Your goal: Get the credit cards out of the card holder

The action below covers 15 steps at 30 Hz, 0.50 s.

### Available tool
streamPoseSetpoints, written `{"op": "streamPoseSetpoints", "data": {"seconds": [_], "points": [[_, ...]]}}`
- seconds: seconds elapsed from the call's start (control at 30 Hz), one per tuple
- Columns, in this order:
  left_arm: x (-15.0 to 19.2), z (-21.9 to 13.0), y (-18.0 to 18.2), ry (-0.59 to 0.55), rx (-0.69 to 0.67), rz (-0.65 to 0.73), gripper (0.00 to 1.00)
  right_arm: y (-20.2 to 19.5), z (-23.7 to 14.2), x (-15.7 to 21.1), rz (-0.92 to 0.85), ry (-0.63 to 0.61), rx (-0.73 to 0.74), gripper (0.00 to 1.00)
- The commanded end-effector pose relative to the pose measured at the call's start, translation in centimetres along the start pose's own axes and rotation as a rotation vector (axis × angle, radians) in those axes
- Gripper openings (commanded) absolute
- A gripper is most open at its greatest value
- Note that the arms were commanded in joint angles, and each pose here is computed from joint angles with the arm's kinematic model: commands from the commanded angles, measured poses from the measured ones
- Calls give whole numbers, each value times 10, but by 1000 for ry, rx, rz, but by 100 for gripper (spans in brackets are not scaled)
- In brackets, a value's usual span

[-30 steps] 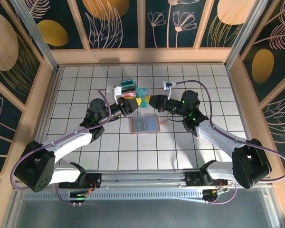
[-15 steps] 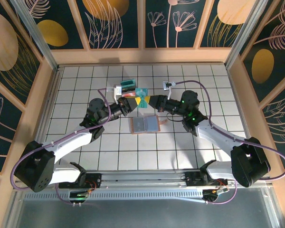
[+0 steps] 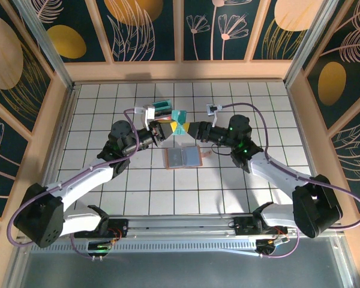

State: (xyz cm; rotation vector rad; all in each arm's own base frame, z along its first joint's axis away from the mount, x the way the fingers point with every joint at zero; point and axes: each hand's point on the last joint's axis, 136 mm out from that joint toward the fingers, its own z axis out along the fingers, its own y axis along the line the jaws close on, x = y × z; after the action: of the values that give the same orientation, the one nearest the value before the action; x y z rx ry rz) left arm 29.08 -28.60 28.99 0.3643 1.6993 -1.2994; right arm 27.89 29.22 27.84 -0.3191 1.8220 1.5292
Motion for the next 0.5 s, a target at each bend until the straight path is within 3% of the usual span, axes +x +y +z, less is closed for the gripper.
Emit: {"op": "streamPoseSetpoints", "data": {"seconds": [0.0, 0.33, 0.47], "points": [[-16, -6, -2, 1, -61, 128, 0, 9, -8, -13, -66, -38, 49, 39], [-21, -10, 37, 182, -339, 430, 0, 2, -39, -29, -136, -116, 255, 57], [-28, -7, 53, 238, -418, 543, 0, 0, -54, -37, -147, -180, 321, 70]]}}
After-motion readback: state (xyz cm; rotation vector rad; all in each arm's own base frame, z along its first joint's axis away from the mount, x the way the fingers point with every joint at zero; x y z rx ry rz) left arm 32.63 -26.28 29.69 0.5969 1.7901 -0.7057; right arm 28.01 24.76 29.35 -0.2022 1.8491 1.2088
